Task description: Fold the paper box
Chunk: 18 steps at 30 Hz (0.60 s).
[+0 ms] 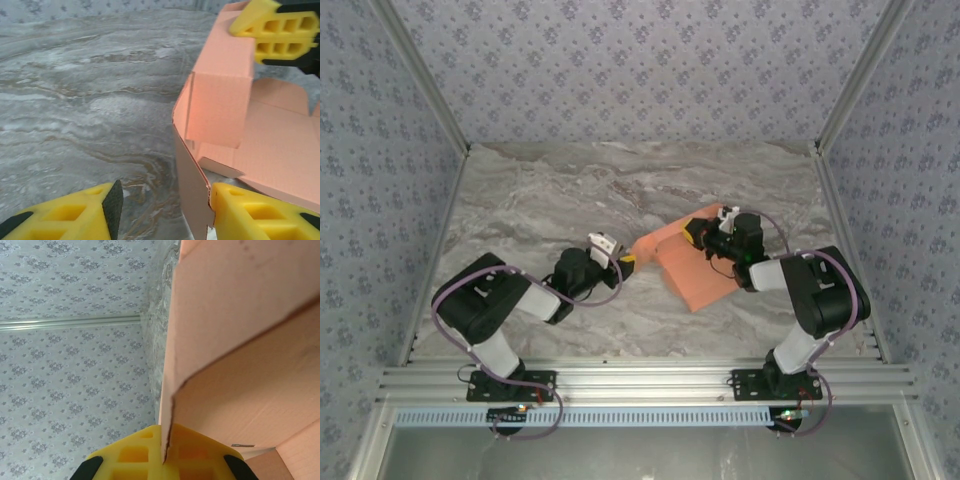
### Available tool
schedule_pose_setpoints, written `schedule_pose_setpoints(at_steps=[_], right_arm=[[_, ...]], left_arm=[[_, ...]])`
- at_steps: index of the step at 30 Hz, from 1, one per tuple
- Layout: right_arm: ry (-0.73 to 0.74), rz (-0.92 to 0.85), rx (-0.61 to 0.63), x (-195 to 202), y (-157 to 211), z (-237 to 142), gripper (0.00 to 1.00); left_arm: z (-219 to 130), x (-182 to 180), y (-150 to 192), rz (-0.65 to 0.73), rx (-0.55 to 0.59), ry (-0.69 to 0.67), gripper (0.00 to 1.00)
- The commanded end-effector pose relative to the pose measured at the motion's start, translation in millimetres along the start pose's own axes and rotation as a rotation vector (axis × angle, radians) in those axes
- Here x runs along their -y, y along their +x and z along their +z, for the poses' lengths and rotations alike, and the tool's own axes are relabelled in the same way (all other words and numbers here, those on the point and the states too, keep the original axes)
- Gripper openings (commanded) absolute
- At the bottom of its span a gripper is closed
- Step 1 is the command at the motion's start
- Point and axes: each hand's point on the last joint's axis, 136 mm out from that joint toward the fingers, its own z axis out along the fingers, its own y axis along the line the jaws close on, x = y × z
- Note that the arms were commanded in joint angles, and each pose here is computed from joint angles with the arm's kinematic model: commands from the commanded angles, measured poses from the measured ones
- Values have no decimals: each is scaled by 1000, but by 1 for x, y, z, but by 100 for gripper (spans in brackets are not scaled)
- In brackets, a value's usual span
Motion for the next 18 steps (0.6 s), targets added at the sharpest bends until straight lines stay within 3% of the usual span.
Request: schedule_pose_setpoints(at_steps=[1, 3, 5, 6, 12, 18], right_arm=[[-7, -22, -49, -3, 1, 3, 0], [-2, -28, -56, -3, 1, 4, 0], [9, -30, -63, 0, 1, 5, 0], [10, -28, -65, 0, 2, 5, 0], [-13, -8, -88, -3, 4, 8, 0], [-12, -1, -99, -2, 8, 7, 0]], left_arm=[[-8, 22, -21, 55, 43, 114, 56], [-16, 23, -19, 64, 31, 113, 65], [-23, 22, -14, 34, 21, 99, 81], [-25, 24, -11, 28, 16, 96, 81], [-31, -32, 0, -25, 22, -242, 71], [-6, -36, 1, -73, 4, -226, 66]])
